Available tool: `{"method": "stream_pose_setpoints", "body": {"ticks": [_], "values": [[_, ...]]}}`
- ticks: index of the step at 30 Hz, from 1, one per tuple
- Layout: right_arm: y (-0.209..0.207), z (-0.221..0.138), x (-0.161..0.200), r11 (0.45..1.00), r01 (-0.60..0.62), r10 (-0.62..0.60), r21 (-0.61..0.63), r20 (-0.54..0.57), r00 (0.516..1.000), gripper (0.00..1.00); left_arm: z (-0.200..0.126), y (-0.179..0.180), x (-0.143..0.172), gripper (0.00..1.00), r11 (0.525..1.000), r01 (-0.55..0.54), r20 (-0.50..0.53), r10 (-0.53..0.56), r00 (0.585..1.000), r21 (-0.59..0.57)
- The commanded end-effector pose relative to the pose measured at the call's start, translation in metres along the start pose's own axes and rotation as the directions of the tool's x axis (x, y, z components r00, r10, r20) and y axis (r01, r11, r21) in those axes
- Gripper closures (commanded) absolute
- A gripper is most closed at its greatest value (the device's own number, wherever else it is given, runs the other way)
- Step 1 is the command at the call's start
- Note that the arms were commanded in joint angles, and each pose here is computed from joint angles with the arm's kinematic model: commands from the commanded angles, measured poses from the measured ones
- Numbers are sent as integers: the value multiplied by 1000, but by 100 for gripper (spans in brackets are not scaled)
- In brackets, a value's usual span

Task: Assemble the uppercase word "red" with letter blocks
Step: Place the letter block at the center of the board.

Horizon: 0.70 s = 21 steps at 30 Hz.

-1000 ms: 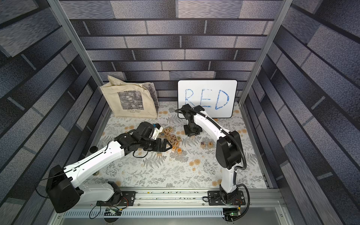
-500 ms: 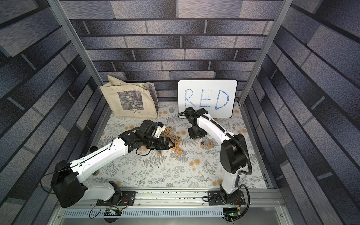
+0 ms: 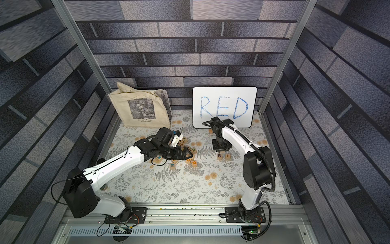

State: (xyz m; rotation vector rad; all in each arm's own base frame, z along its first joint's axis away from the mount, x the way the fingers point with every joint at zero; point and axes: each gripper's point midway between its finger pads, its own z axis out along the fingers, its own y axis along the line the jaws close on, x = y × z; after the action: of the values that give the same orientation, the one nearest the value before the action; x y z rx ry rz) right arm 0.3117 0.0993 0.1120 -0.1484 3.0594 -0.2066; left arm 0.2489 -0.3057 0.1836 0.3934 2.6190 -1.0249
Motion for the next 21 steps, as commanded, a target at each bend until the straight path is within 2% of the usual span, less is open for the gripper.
{"method": "stream_pose_setpoints", "body": {"ticks": [1, 21], "values": [[-14, -1, 0, 999, -36, 36, 16, 19, 999, 87, -1, -16, -10, 0, 998, -47, 11, 46, 999, 42], [-57, 35, 3, 991, -92, 94, 94, -16, 995, 87, 20, -29, -14, 0, 996, -65, -45, 68, 997, 67]]}}
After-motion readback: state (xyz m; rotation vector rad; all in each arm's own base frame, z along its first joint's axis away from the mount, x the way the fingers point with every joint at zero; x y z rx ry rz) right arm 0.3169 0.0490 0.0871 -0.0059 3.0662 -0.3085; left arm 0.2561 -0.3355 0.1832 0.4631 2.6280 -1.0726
